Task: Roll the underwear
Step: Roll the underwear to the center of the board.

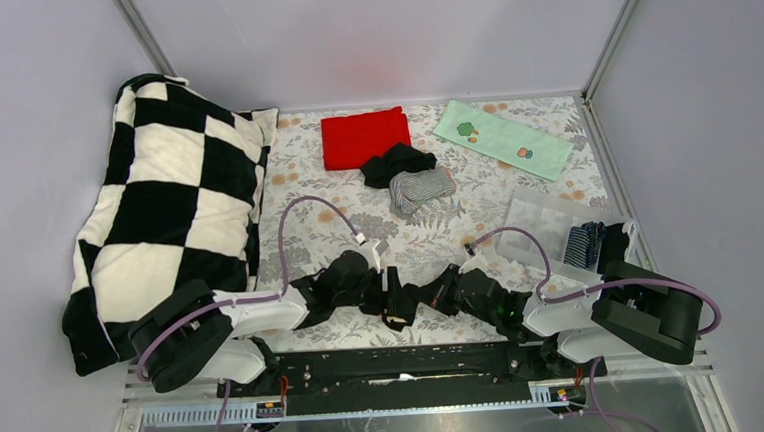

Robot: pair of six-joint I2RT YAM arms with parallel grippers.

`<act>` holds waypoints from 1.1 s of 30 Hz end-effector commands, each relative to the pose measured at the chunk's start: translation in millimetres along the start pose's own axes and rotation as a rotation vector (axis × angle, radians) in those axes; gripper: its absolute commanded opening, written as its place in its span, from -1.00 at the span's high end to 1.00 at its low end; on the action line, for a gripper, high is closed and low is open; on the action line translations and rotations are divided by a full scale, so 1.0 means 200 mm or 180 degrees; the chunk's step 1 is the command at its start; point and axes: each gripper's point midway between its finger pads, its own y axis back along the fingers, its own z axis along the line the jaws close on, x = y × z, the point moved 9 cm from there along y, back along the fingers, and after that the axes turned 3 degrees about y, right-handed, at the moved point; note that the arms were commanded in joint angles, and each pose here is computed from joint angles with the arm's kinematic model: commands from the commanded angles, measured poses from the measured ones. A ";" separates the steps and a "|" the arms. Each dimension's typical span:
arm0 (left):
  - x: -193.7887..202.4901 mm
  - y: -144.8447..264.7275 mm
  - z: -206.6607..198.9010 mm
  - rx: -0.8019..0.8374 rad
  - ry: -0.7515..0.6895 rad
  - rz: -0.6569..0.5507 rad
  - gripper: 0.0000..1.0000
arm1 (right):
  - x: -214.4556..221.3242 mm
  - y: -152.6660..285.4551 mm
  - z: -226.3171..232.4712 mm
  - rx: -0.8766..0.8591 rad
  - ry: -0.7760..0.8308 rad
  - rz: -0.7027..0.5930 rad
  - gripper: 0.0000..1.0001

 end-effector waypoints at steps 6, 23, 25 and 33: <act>0.11 0.01 0.06 -0.0747 -0.0027 0.0302 -0.48 | 0.04 0.03 -0.16 0.0450 0.0193 0.0090 1.00; 0.19 0.06 0.03 -0.1048 -0.0096 0.0385 -0.53 | 0.04 0.04 -0.16 0.0446 0.0187 0.0090 1.00; 0.19 0.06 0.02 -0.1098 -0.0104 0.0381 -0.54 | 0.04 0.04 -0.17 0.0449 0.0193 0.0088 1.00; 0.18 0.09 0.03 -0.1240 -0.0105 0.0295 -0.81 | 0.04 0.04 -0.16 0.0447 0.0198 0.0078 1.00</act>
